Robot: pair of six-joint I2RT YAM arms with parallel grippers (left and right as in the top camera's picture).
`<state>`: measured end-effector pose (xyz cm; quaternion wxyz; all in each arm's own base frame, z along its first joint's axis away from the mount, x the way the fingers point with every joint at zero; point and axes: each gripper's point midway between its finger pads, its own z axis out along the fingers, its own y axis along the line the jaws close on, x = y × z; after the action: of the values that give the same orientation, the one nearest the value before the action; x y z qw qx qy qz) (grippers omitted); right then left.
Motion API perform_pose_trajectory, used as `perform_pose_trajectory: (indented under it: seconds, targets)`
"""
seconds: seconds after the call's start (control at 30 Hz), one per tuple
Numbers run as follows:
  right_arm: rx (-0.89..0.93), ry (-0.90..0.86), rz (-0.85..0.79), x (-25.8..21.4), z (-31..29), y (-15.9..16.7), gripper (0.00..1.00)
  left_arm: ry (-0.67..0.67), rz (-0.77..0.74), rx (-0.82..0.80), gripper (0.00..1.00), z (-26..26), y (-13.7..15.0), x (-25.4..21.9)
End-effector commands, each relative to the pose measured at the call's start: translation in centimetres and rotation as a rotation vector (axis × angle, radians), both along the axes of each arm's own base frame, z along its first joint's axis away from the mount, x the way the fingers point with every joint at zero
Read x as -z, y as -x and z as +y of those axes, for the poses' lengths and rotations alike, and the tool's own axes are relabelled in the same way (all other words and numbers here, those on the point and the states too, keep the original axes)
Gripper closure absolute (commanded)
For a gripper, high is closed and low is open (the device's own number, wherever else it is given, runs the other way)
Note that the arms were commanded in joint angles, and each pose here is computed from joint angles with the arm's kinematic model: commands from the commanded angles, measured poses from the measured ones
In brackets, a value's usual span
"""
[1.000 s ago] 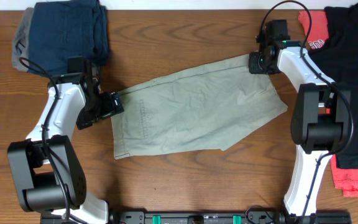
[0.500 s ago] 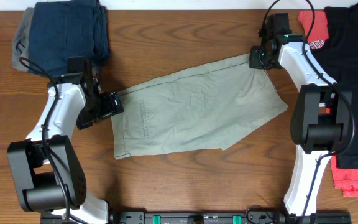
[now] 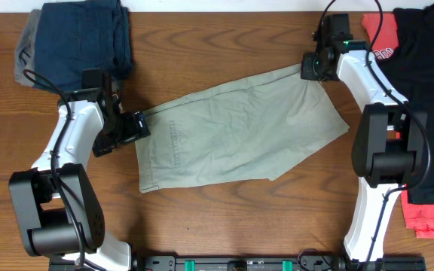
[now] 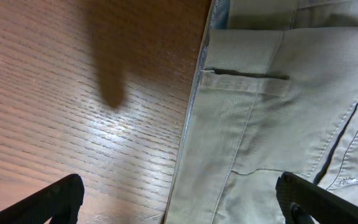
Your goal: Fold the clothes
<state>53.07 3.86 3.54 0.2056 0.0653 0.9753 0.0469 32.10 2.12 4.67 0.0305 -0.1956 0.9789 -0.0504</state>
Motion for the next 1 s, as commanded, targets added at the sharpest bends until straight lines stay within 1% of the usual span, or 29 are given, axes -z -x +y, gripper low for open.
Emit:
perform_pose_trajectory:
  seconds: [0.0, 0.3, 0.53, 0.77, 0.97]
  targets:
    - [0.015, 0.009, -0.079, -3.5, 1.0, -1.0, 0.99, 0.0, 0.007, -0.012, 0.0, 0.0, 0.2, 0.1]
    - [0.089, 0.134, -0.166, -7.1, 0.8, -1.2, 0.99, 0.0, 0.007, -0.012, 0.0, 0.0, 0.2, 0.1]
    - [0.142, 0.112, -0.195, -7.5, 0.4, -1.8, 0.99, 0.0, 0.007, -0.012, 0.0, 0.0, 0.2, 0.1]
    - [0.168, 0.166, -0.19, -6.2, -0.6, -1.7, 0.99, 0.0, 0.007, -0.012, 0.0, 0.0, 0.2, 0.1]
    - [0.176, 0.159, -0.239, -4.4, -0.8, -2.7, 0.99, 0.0, 0.007, -0.012, 0.0, 0.0, 0.2, 0.1]
